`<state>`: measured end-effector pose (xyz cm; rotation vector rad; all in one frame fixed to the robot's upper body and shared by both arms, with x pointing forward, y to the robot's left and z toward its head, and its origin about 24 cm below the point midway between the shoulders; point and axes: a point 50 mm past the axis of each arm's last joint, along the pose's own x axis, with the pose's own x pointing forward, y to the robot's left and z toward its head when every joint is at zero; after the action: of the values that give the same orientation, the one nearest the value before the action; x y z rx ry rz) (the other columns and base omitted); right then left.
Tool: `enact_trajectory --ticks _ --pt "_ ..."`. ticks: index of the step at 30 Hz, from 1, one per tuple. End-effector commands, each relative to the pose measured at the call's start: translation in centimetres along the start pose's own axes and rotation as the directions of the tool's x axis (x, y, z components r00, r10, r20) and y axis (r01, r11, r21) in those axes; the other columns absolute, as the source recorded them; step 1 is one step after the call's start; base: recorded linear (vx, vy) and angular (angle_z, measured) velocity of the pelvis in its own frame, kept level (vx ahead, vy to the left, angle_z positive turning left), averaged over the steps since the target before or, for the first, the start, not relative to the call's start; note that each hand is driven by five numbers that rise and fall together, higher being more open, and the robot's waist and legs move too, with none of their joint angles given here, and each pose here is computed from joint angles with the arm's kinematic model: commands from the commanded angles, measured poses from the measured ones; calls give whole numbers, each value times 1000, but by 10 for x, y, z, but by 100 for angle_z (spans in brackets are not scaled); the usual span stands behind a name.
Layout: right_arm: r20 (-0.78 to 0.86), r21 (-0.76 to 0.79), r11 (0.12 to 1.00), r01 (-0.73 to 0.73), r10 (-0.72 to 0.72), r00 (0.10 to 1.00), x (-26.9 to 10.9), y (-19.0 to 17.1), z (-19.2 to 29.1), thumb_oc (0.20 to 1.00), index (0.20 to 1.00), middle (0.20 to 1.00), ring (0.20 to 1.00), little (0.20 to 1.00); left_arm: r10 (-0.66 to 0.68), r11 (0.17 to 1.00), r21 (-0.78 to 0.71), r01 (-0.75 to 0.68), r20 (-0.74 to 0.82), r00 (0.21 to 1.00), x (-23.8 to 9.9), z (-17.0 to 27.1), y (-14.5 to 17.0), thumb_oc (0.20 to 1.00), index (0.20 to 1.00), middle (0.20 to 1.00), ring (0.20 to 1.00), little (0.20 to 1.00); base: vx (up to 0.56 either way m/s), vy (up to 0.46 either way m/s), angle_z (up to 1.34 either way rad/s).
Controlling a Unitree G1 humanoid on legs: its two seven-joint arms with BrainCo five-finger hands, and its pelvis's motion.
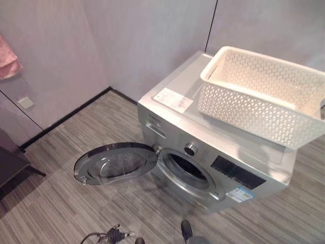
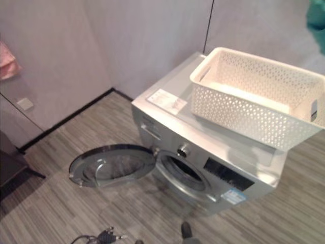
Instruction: Grab the laundry basket,head to the washer,open it,put in the laundry and shut it.
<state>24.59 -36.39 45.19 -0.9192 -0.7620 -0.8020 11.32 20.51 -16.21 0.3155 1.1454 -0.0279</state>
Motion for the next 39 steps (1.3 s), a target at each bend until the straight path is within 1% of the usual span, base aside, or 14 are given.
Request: enact_trajectory --ticks 1,8,11,12,14,18,21,23,25,28,32,34,36,39 --pt "143 -27 994 107 -103 984 -11 -12 16 200 200 200 200 200 50 997 52 -49 -8 999 -2 -9 18 1000 1000 1000 1000 1000 -111 139 -22" --pt "177 -161 970 180 -151 973 -63 -24 -9 200 200 200 200 200 46 994 101 -49 29 999 -2 -2 21 1000 1000 1000 1000 1000 -126 120 -29" --pt "93 -248 954 171 -152 984 -101 -32 -38 200 200 200 200 200 42 994 100 -45 29 999 -2 -3 21 1000 1000 1000 1000 1000 -183 58 -79" --pt "20 -286 946 154 -155 988 -136 -38 -59 200 200 200 200 200 60 996 64 -60 15 998 -3 -9 25 1000 1000 1000 1000 1000 -174 22 -38" --pt "6 -323 934 151 -157 988 -148 -45 -63 200 200 200 200 200 70 996 55 -70 8 998 -4 -11 28 1000 1000 1000 1000 1000 -124 -4 -49" --pt "-52 -382 918 105 -135 989 -170 -46 -74 200 200 200 200 200 85 996 27 -85 -12 996 -5 -18 32 1000 1000 1000 1000 1000 -45 -30 -62" --pt "-260 -389 917 -92 -14 966 -224 -16 -106 200 200 200 200 200 97 994 -38 -100 -61 993 -8 -33 31 1000 1000 1000 1000 1000 -59 -91 -63" --pt "-301 -360 923 -135 22 953 -235 -4 -111 200 200 200 200 200 98 994 -45 -102 -68 993 -9 -35 30 1000 1000 1000 1000 1000 -33 -66 -73" --pt "-453 -224 928 -297 170 875 -282 27 -123 200 200 200 200 200 96 992 -76 -102 -77 992 -9 -37 26 1000 1000 1000 1000 1000 -16 -114 -43" --pt "-510 17 926 -377 332 793 -317 69 -117 200 200 200 200 200 120 986 -108 -127 -70 990 -8 -34 30 1000 1000 1000 1000 1000 -60 -145 -25" --pt "-471 324 775 -543 630 618 -368 118 -93 200 200 200 200 200 168 982 -97 -165 20 986 -5 -13 39 1000 1000 1000 1000 1000 -41 -134 -44" --pt "-452 381 724 -575 688 568 -379 125 -87 200 200 200 200 200 179 982 -78 -173 77 981 -5 -1 41 1000 1000 1000 1000 1000 -16 -100 7" --pt "-364 554 573 -604 819 444 -410 146 -67 200 200 200 200 200 124 970 153 -188 356 926 -11 50 40 1000 1000 1000 1000 1000 -29 -171 17" --pt "-273 672 441 -596 895 354 -430 160 -51 200 200 200 200 200 16 920 325 -221 530 848 -22 84 32 1000 1000 1000 1000 1000 6 -80 37"
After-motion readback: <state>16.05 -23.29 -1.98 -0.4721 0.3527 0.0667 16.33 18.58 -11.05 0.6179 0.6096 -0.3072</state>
